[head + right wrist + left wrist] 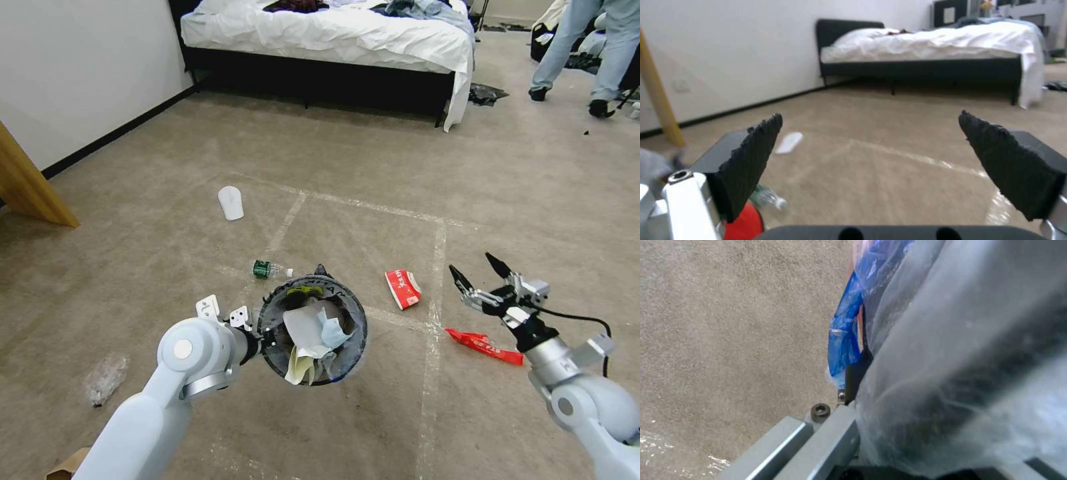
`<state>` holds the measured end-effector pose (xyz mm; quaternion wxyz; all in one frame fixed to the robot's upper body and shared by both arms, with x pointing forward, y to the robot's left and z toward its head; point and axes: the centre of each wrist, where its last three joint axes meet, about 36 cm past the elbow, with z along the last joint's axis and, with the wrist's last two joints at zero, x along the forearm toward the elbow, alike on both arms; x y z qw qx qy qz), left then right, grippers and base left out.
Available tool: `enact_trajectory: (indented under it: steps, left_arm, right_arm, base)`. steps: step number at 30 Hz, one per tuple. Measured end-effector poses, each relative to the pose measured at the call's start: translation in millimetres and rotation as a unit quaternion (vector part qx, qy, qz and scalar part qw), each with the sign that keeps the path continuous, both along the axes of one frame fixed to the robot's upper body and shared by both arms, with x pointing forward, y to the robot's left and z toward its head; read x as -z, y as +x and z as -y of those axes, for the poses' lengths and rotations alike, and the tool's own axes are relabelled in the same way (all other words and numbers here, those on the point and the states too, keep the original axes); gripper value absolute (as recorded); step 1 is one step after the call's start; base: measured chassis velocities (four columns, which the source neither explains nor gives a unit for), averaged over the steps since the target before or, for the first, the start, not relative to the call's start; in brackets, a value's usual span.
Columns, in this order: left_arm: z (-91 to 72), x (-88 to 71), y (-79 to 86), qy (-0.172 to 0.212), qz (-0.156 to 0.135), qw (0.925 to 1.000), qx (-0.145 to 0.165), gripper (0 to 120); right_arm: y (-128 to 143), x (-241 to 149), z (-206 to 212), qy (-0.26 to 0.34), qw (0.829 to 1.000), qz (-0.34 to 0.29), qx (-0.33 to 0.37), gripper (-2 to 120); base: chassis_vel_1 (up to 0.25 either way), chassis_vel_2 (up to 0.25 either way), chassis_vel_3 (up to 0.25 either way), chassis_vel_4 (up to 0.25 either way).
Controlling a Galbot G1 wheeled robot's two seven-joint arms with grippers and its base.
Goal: Pick up the trash bin and place the garbage on the floor into it.
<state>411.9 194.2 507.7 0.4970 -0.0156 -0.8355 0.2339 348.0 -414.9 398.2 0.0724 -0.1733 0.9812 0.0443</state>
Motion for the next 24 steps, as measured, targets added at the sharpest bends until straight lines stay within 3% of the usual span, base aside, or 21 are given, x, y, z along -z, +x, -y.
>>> enact_trajectory:
  steps: [5,10,16,24]
  left_arm:
    - [1.2,0.8,2.4,0.001,0.002,1.0000,0.003,0]
    - [0.0,3.0,8.1,0.003,0.007,1.0000,0.003,0]
    - [-2.8,5.7,6.7,0.004,0.007,1.0000,0.000,0]
    - [-5.2,8.5,7.4,0.010,0.014,0.9998,-0.004,0]
  right_arm:
    - [1,14,12,-0.017,1.000,-0.022,0.011,100]
    - [25,29,26,-0.035,0.998,-0.052,0.014,100]
    - [49,40,27,-0.033,0.998,-0.061,0.011,100]
    - [59,53,33,-0.023,0.997,-0.063,0.025,100]
  base:
    - [0.000,0.000,0.000,0.000]
    - [0.000,0.000,0.000,0.000]
    - [0.000,0.000,0.000,0.000]
    - [0.000,0.000,0.000,0.000]
